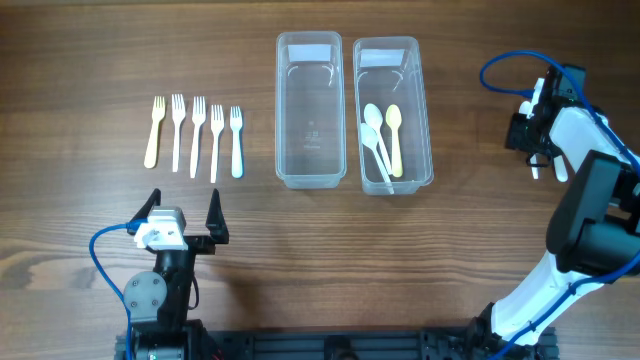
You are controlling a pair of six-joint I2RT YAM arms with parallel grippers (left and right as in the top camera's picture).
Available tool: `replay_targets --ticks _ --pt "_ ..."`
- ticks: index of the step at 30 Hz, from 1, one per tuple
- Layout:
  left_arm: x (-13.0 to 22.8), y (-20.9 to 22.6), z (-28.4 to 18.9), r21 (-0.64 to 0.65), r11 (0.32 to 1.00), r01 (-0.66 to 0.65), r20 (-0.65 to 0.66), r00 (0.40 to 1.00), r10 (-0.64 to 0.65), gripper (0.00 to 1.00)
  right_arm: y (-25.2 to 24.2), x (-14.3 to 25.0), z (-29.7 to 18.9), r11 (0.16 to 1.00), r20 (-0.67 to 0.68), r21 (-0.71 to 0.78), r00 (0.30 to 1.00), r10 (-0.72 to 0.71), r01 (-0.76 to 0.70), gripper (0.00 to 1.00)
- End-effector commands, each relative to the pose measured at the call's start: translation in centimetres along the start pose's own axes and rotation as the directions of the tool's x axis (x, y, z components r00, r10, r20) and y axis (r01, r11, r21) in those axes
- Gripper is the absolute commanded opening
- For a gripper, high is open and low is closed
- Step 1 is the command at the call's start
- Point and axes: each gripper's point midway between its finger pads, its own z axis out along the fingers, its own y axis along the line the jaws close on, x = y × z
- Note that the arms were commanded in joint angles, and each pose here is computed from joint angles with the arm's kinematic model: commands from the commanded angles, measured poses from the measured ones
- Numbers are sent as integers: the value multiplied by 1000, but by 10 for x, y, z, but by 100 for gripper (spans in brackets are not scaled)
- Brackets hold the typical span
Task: Pack container
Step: 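Move the right gripper to the remaining spoons and grasp a white spoon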
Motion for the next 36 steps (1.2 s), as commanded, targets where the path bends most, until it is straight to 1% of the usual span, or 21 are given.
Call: replay_targets --ticks 1,5,8,12,15,18,21,22,27,30,36 --pt "2 -4 0 22 1000 5 -2 1000 -5 100 3 2 10 999 -9 -20 999 -37 36 53" --pt "2 -4 0 22 1000 5 -2 1000 -5 100 9 1 16 995 1 -53 997 -80 80 49" --pt "2 -4 0 22 1000 5 -2 1000 -5 100 10 5 21 994 2 -61 995 -96 96 49" --pt "2 -4 0 22 1000 5 -2 1000 -5 100 18 8 28 990 0 -106 995 -96 96 50" --pt "2 -4 0 22 1000 5 -2 1000 -5 100 23 10 31 987 -5 -133 995 -95 94 47" --pt "2 -4 0 22 1000 5 -2 1000 -5 100 27 10 32 983 -5 -157 996 -93 91 45" --pt "2 -4 0 22 1000 5 -2 1000 -5 100 27 11 32 984 -6 -157 996 -92 90 39" --pt "2 -4 0 22 1000 5 -2 1000 -5 100 26 11 32 984 -7 -157 996 -90 88 35" --pt "2 -4 0 22 1000 5 -2 1000 -5 100 28 11 32 984 -12 -170 998 -59 56 4" --pt "2 -4 0 22 1000 5 -2 1000 -5 100 37 10 30 973 -2 -224 998 -55 54 5" --pt "2 -4 0 22 1000 5 -2 1000 -5 100 47 3 19 956 -11 -284 998 69 -69 4"
